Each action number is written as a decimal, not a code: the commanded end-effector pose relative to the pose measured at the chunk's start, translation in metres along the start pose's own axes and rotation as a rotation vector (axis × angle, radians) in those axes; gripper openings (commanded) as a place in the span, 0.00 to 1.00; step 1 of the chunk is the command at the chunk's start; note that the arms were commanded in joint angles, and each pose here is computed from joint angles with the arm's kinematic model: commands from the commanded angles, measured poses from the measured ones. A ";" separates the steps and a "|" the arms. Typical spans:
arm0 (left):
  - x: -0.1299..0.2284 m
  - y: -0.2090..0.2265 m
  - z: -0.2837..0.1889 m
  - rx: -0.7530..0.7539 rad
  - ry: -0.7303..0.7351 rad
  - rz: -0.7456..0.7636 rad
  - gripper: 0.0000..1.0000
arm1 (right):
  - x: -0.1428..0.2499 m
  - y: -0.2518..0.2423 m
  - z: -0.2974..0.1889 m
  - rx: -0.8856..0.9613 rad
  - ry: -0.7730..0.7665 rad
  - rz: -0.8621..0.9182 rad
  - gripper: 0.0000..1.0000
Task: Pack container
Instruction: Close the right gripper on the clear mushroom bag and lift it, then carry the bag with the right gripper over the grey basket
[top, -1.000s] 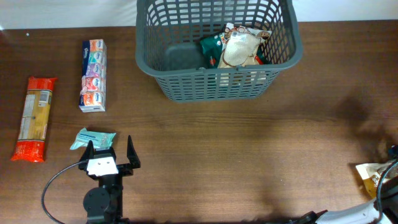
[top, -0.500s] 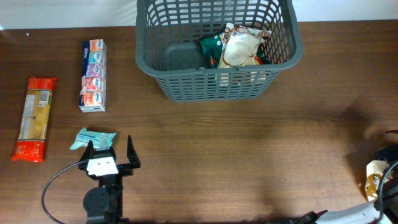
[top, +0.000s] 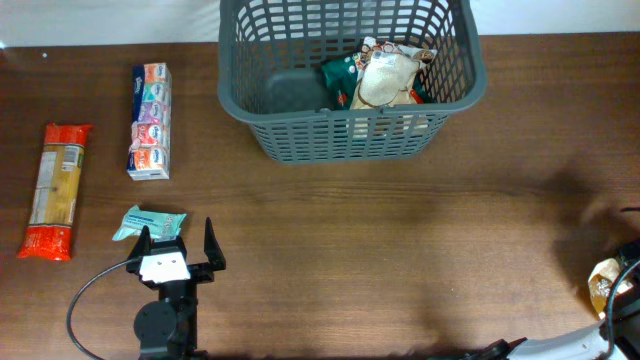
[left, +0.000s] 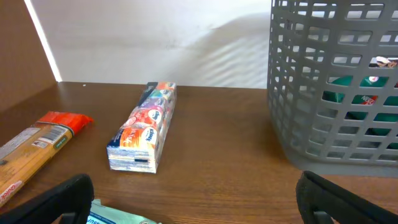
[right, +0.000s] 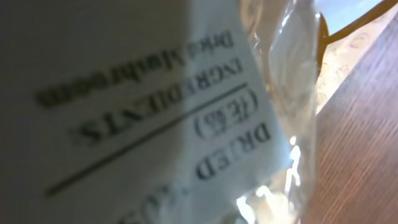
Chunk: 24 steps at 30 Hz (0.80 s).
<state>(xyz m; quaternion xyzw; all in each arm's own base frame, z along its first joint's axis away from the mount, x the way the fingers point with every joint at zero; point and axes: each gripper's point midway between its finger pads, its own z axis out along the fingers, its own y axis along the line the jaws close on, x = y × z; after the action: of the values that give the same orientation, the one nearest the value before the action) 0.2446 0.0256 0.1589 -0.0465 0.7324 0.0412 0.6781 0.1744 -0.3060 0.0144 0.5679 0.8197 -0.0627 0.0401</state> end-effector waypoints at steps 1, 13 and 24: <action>0.001 -0.003 0.000 0.014 -0.002 -0.010 0.99 | 0.006 0.028 0.001 -0.137 0.023 -0.052 0.04; 0.001 -0.003 0.000 0.014 -0.002 -0.010 0.99 | -0.001 0.143 -0.057 -0.228 -0.077 -0.364 0.04; 0.001 -0.003 0.000 0.014 -0.002 -0.010 0.99 | -0.036 0.238 -0.238 -0.392 -0.383 -0.529 0.04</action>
<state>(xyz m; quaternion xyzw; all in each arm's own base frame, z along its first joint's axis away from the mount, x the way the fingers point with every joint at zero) 0.2446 0.0256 0.1589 -0.0465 0.7324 0.0412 0.6781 0.3949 -0.2267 0.1945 0.3158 0.9199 -0.0137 0.2323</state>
